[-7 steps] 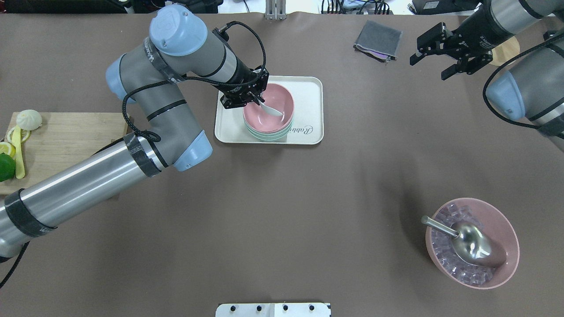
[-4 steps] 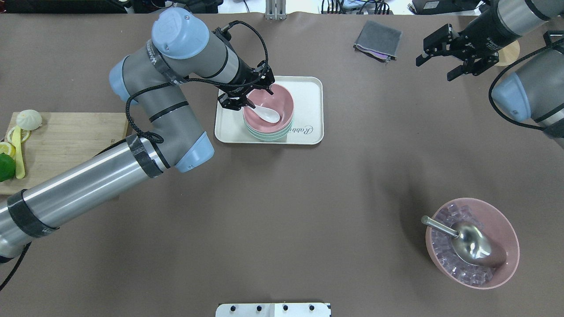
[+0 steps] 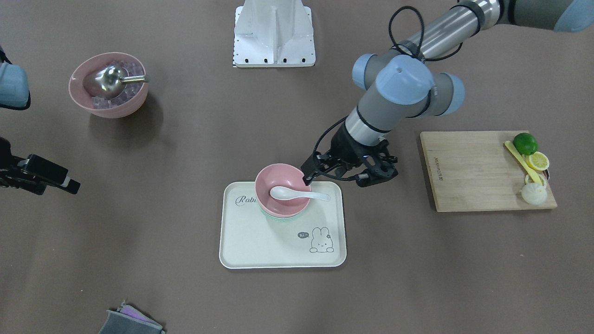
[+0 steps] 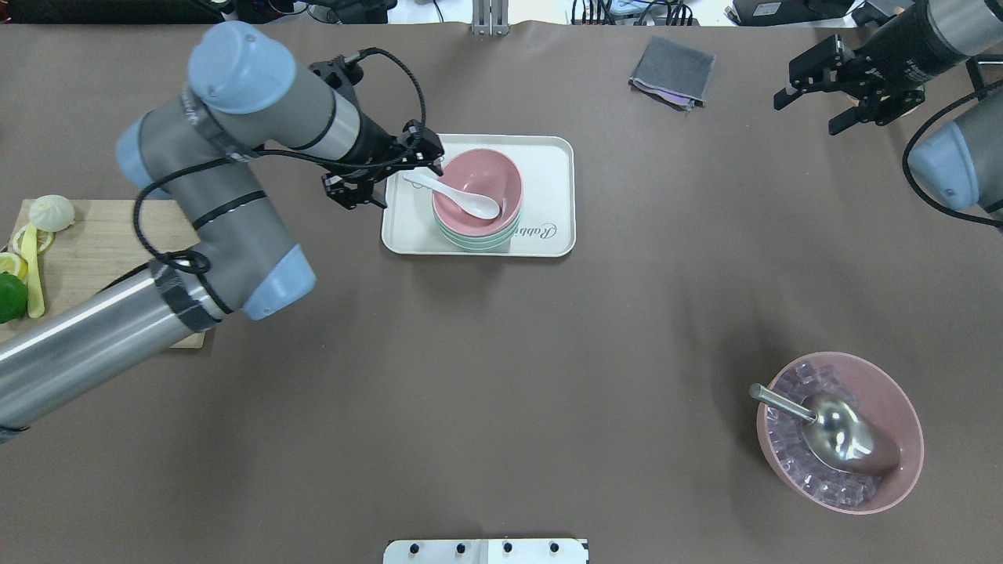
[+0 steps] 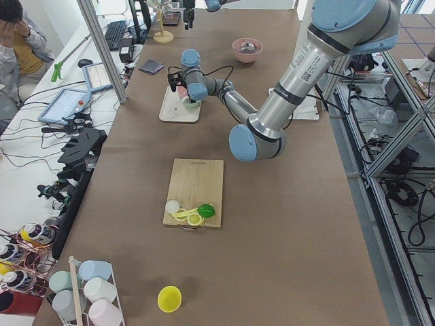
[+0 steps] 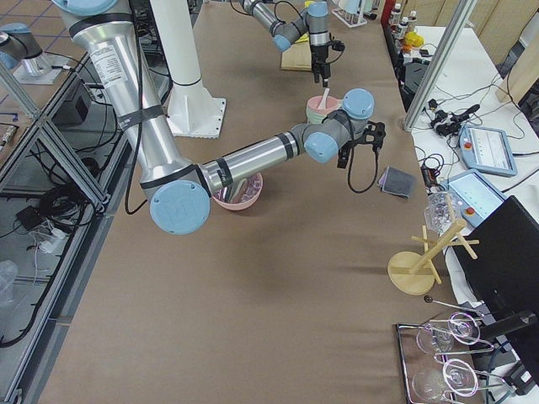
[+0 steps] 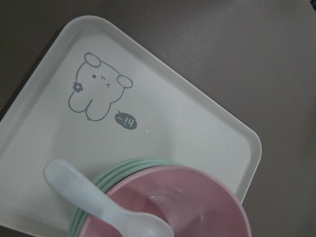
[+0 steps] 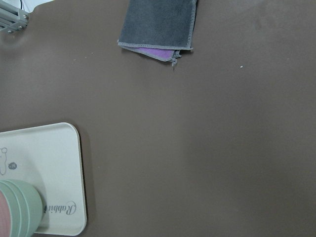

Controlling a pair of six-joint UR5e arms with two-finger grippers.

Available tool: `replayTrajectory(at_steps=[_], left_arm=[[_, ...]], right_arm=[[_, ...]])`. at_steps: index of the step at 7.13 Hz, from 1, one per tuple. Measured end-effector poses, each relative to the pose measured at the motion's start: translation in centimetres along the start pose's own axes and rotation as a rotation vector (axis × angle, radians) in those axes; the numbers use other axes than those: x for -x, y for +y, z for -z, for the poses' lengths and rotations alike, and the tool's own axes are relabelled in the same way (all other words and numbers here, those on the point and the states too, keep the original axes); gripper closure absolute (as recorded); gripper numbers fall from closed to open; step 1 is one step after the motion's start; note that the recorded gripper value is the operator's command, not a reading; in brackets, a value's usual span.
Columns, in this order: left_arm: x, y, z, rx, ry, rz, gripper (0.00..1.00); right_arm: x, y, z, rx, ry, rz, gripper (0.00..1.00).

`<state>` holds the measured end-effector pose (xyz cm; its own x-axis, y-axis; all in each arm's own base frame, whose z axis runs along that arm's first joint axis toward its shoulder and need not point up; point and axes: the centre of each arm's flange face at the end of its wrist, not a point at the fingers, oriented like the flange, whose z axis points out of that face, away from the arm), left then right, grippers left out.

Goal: Stack pink bowl on green and place spoon

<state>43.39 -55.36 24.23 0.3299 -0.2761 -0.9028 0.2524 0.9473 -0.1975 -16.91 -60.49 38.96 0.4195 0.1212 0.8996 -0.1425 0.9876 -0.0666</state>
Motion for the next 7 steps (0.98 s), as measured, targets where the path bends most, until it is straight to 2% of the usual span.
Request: replayTrajectory(at_steps=[2,4,5,6,7], left_arm=[[10.8,-3.0,6.0,0.013,-0.053,-0.129,0.02],[24.0,-5.6,10.7,-0.007,-0.159,-0.324,0.02],[30.4,-6.8,13.4,-0.016,-0.218,-0.414,0.02],[36.1,-7.8,16.0,-0.016,-0.274,-0.494,0.02],[40.7,-9.0,19.0,0.004,-0.324,-0.55,0.02]], right_arm=[[-7.1,0.1,1.6,-0.019,0.043,0.075,0.0],[-15.2,0.0,3.8,-0.034,0.118,0.189,0.0],[-18.5,-0.4,4.7,-0.034,0.201,0.259,0.0],[-21.3,-0.9,5.4,-0.012,0.299,0.325,0.0],[-23.5,-1.1,5.9,0.031,0.363,0.367,0.0]])
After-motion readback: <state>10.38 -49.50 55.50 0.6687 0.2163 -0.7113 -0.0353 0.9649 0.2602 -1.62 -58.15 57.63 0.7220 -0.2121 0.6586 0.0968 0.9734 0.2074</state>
